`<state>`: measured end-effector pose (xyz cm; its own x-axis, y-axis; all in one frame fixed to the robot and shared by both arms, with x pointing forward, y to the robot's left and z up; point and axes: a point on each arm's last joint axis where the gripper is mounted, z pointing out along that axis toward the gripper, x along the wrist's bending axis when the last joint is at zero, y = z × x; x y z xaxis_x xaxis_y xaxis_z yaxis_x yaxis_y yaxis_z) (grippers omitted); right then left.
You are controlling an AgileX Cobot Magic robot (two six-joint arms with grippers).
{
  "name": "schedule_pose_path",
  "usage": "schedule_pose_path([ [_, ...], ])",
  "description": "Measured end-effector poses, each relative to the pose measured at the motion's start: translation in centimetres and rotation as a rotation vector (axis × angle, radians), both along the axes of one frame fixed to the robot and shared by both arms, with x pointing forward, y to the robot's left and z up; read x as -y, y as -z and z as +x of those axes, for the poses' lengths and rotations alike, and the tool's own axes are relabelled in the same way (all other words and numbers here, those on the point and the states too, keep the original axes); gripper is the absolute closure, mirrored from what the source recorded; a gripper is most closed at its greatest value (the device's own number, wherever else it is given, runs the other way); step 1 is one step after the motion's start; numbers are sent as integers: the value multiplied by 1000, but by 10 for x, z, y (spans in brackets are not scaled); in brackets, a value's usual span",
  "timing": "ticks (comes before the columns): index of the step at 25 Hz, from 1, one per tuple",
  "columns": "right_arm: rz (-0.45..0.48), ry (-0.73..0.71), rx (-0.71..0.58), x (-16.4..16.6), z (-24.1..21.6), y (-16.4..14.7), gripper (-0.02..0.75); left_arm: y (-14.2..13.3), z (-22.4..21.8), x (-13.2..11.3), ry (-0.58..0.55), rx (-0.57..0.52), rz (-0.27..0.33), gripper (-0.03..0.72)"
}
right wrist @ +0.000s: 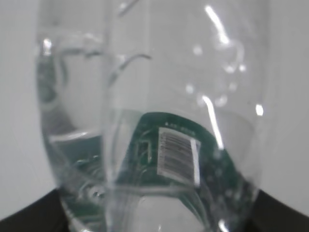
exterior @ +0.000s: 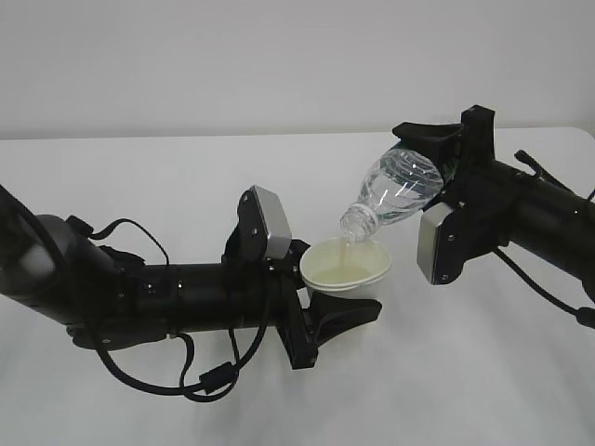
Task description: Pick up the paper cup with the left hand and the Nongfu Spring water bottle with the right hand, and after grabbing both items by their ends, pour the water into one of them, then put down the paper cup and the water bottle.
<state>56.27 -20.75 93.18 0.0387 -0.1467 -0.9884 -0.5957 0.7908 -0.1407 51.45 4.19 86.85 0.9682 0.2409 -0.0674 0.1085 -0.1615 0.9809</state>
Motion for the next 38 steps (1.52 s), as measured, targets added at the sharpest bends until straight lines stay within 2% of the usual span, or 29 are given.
schedule_pose_path([
  [38, -19, -11, 12, -1, -1, 0, 323, 0, -1, 0, 12, 3, -2, 252],
])
